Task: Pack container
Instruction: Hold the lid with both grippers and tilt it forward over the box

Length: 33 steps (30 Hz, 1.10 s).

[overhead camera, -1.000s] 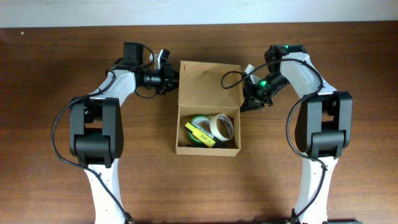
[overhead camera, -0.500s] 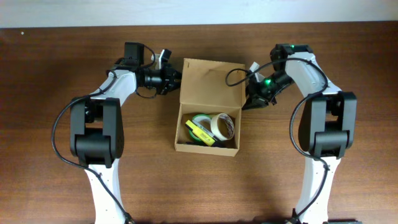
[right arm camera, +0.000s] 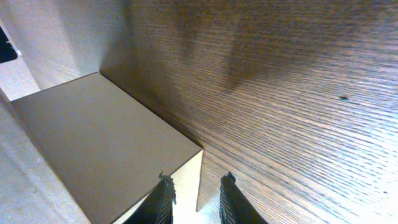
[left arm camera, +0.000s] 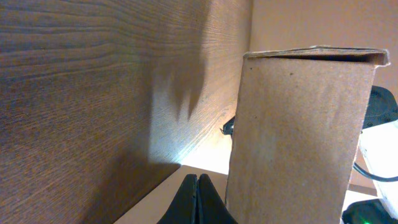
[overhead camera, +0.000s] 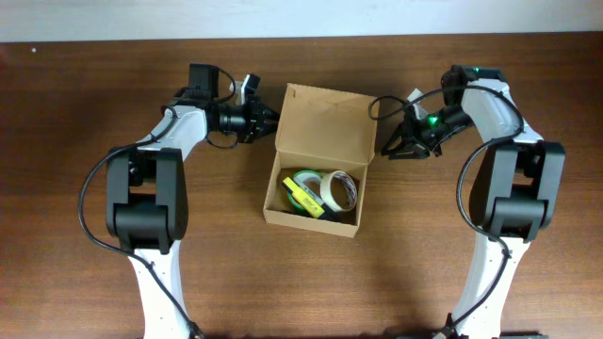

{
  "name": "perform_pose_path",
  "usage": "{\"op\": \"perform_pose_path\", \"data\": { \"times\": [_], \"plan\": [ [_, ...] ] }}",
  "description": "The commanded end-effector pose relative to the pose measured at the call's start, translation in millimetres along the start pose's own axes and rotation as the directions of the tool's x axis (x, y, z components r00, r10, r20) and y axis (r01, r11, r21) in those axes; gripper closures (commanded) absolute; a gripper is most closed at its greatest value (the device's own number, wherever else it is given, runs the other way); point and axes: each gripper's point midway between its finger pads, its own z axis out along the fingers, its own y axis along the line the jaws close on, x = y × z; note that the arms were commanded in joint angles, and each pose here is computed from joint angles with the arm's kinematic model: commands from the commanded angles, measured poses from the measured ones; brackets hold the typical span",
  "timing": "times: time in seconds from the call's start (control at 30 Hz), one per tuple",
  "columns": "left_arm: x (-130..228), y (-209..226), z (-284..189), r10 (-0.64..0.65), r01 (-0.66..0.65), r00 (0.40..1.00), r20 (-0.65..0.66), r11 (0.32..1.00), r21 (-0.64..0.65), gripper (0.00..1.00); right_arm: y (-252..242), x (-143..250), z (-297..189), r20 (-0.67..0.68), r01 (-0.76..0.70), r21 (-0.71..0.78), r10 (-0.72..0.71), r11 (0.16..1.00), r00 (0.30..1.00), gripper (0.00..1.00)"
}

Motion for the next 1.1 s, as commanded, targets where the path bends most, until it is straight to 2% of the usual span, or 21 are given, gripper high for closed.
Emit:
{"op": "perform_pose_path", "data": {
  "times": [0.0,0.07,0.1,0.17,0.4,0.6,0.77,1.07],
  "plan": [
    [6,2,5,0.008,-0.008,1.0,-0.024,1.0,0.024,0.98,11,-4,-1,0.013,0.025,-0.034,-0.025,0.999,1.0,0.76],
    [6,2,5,0.014,-0.013,1.0,-0.024,1.0,0.024,0.98,15,-5,-1,0.019,0.028,-0.056,-0.027,0.998,0.999,0.78],
    [6,2,5,0.02,-0.02,1.0,-0.024,0.999,0.025,0.98,19,-6,-2,0.023,0.03,-0.078,-0.028,0.996,0.999,0.86],
    [6,2,5,0.023,-0.022,0.999,-0.024,0.999,0.025,0.98,20,-6,-2,0.024,0.03,-0.085,-0.028,0.996,0.999,0.91],
    [6,2,5,0.023,-0.023,0.999,-0.024,0.999,0.025,0.98,29,-8,-9,0.049,0.058,-0.095,-0.053,0.994,0.997,0.92],
    [6,1,5,0.031,-0.03,0.999,-0.027,0.999,0.032,0.98,70,-21,-35,0.144,0.174,-0.202,-0.147,0.964,0.979,0.92],
    [6,1,5,0.034,-0.033,0.999,-0.027,0.999,0.033,0.98,96,-27,-53,0.203,0.252,-0.213,-0.21,0.944,0.956,0.91],
    [7,-1,5,0.039,-0.038,0.999,-0.03,0.998,0.04,0.98,119,-24,-47,0.194,0.301,-0.209,-0.262,0.93,0.945,0.91]
  ]
}}
